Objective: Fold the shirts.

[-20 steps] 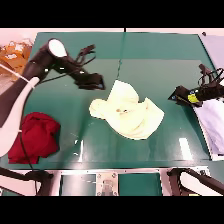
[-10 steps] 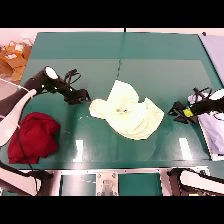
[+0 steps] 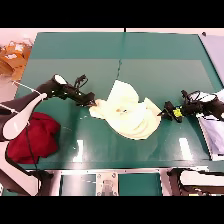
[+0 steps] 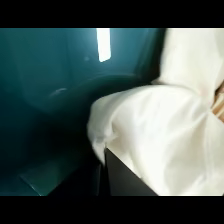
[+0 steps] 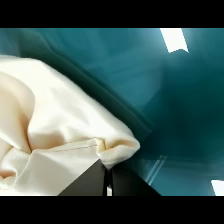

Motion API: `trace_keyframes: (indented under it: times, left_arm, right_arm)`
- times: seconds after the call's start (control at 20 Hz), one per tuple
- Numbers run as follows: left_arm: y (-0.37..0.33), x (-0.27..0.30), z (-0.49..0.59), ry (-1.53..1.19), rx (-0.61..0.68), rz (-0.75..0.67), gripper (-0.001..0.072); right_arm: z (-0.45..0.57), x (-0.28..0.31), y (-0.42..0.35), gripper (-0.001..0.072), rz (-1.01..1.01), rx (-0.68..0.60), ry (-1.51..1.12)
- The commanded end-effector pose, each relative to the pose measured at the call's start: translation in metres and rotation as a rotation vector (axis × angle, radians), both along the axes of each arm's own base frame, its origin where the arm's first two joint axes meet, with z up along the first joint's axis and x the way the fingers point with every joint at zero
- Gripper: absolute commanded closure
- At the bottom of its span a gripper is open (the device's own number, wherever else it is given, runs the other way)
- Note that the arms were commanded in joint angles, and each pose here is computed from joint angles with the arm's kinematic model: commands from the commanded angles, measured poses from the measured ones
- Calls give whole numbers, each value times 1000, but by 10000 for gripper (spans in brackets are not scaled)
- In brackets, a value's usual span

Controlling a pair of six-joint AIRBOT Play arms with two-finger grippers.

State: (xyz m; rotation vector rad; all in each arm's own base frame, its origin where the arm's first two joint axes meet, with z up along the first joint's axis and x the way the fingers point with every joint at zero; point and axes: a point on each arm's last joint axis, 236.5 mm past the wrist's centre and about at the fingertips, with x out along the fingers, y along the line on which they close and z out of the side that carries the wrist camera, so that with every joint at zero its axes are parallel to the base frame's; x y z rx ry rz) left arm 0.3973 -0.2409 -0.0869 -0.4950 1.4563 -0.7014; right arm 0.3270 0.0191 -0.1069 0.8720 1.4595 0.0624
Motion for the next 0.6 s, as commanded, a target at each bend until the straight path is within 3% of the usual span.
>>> trace_keyframes:
  times: [0.0, 0.1, 0.3, 0.55]
  left_arm:
    - [-10, -13, 29, 25, -68, -102, 686]
    - [-4, -4, 68, -25, -62, -98, 686]
    - [28, 21, 193, -347, 76, -34, 686]
    - [56, -35, 413, -876, 69, 66, 687]
  right_arm:
    - [24, 20, 17, 698, 13, 96, -91]
    - [63, 39, 22, 698, 22, 134, -175]
    - [221, 84, 26, 699, 43, 137, -565]
    - [469, 49, 23, 698, 9, -38, -1155]
